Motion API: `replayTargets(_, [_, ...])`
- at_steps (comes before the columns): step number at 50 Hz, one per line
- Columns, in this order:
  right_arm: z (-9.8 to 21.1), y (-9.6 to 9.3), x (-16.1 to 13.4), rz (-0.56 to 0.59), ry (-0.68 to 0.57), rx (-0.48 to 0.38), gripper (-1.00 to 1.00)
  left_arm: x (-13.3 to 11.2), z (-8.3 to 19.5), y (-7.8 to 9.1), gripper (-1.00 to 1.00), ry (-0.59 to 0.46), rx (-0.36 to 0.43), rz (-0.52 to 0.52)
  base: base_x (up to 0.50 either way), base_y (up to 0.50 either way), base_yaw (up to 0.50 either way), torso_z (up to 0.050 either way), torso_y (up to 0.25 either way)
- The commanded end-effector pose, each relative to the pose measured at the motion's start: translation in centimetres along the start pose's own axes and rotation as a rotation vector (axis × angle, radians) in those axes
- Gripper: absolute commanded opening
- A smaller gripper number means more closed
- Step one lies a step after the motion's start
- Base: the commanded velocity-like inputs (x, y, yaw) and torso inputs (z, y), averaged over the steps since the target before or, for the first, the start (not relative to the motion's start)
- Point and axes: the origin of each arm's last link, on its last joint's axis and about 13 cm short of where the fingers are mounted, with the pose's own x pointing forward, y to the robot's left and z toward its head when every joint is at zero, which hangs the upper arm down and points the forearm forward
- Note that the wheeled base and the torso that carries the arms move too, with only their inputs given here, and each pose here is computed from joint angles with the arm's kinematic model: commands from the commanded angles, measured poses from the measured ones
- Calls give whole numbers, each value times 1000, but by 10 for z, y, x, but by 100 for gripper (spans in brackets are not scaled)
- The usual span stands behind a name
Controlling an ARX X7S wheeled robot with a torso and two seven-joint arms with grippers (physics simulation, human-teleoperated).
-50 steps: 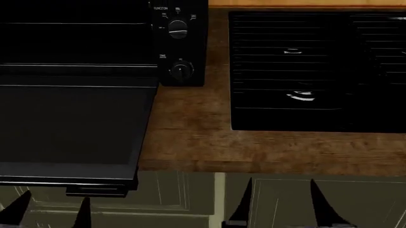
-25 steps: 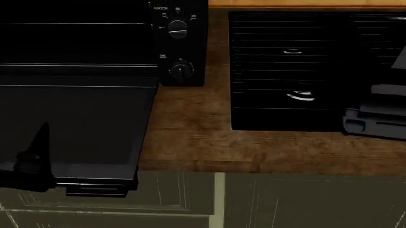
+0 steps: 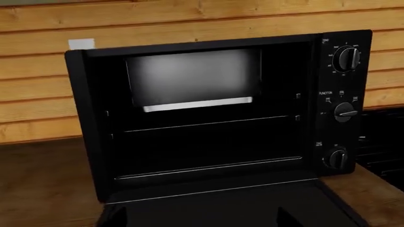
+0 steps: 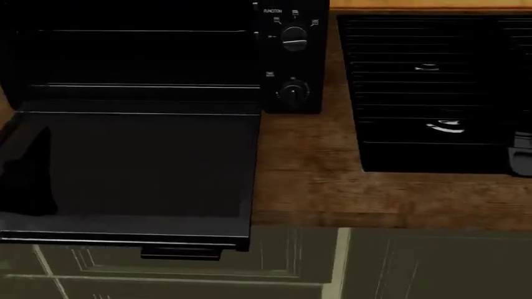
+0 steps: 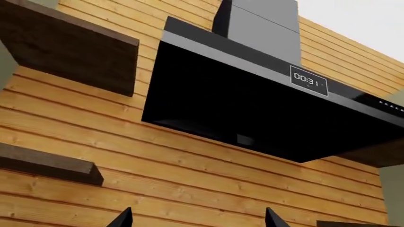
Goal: Close the toaster oven door.
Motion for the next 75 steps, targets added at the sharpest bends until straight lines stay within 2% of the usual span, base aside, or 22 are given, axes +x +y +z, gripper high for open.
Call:
replayTargets(1, [1, -1, -3, 11, 5, -15, 100, 0, 5, -1, 100, 3, 15, -8, 0, 500, 0, 0, 0])
replayTargets(34, [0, -2, -11, 14, 21, -17, 100, 3, -2, -2, 100, 3, 8, -21, 0, 484, 0, 0, 0])
replayTargets(43, [0, -2, -12, 9, 29, -17, 100, 1, -2, -4, 100, 5, 2, -23, 31, 21, 0, 0, 0])
replayTargets(53, [4, -3, -12, 10, 19, -15, 100, 0, 2, -5, 100, -2, 1, -23, 448, 0, 0, 0, 0])
replayTargets(66, [5, -5, -15, -4, 8, -10, 100, 4, -5, -4, 100, -1, 0, -29, 435, 0, 0, 0, 0])
replayTargets(69, [4, -5, -14, -2, 7, -9, 100, 6, -7, -2, 100, -6, 9, -35, 0, 0, 0, 0, 0])
replayTargets(75, [7, -5, -14, 1, 3, -11, 100, 2, -7, 3, 100, -92, 88, -78, 0, 0, 0, 0, 0])
